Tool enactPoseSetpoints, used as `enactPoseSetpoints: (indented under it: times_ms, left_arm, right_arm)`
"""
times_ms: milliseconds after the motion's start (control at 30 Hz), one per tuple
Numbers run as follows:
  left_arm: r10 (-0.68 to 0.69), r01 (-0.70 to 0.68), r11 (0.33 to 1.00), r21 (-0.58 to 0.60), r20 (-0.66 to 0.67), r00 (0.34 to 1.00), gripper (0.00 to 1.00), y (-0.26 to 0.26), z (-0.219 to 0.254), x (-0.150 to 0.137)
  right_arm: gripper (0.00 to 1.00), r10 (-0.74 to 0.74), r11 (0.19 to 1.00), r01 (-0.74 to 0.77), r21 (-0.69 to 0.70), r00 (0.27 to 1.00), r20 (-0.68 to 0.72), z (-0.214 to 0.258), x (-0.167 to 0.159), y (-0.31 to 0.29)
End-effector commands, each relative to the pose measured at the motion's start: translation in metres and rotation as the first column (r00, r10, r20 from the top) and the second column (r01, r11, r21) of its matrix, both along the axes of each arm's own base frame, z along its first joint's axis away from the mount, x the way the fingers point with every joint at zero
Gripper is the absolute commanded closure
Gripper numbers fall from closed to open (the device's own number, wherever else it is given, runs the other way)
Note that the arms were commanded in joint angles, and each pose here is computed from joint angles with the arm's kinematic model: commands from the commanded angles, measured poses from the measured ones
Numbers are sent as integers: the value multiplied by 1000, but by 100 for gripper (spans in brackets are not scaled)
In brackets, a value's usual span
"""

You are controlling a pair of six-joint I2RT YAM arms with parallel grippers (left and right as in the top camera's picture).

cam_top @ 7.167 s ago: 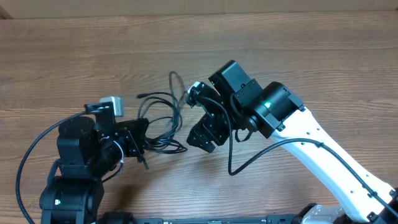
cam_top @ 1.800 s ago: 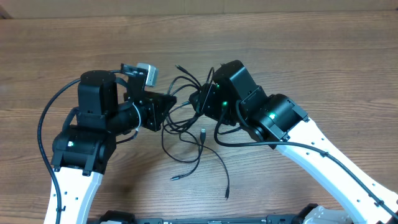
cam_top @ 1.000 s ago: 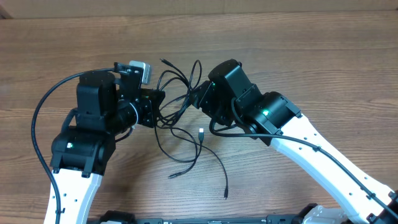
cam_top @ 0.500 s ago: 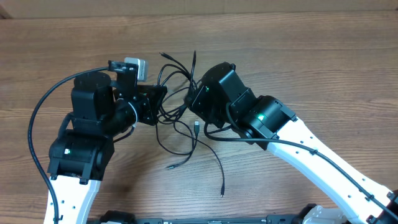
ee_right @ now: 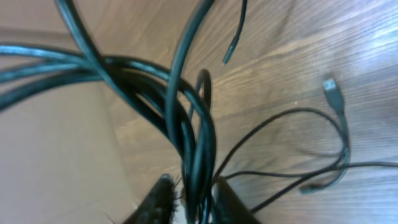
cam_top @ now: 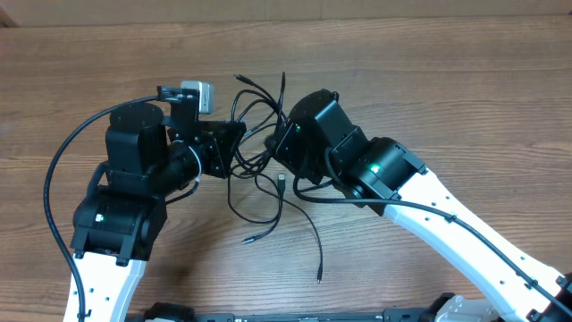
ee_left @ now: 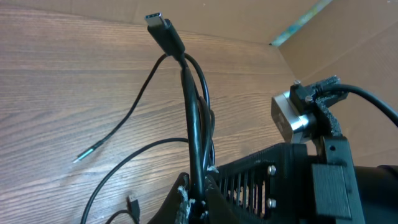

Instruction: Untangle cables

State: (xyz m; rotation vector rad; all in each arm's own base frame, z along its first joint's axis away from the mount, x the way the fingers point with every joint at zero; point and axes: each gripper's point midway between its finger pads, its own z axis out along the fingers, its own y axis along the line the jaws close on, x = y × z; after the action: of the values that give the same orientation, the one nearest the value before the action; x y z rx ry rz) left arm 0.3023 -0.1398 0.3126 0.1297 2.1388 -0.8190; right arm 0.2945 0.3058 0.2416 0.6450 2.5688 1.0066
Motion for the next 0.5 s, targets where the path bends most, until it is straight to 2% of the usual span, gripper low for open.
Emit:
enactPoseSetpoints:
  times_ms: [0,167,267,467]
  left_arm:
    - [-9,11,999,-43,31,999,96,-4,20,-5]
    - [0,2,998,-60,27,1000,96,-5,22,-4]
    - [12,-10,997,-82,19,1000,96,-5,24,-3]
    - [10,-9,996,-87,20,1000,96,-5,26,-4]
  right_arm:
    - [86,-13,1000,13,-9,1000,15,1,2,-2]
    - [85,-27,999,28,-28,999,18,-1,4,-5]
    - [96,-31,999,32,-39,999,15,-4,5,-6]
    - [96,-36,997,36,-61,999,5,-13,6,-7]
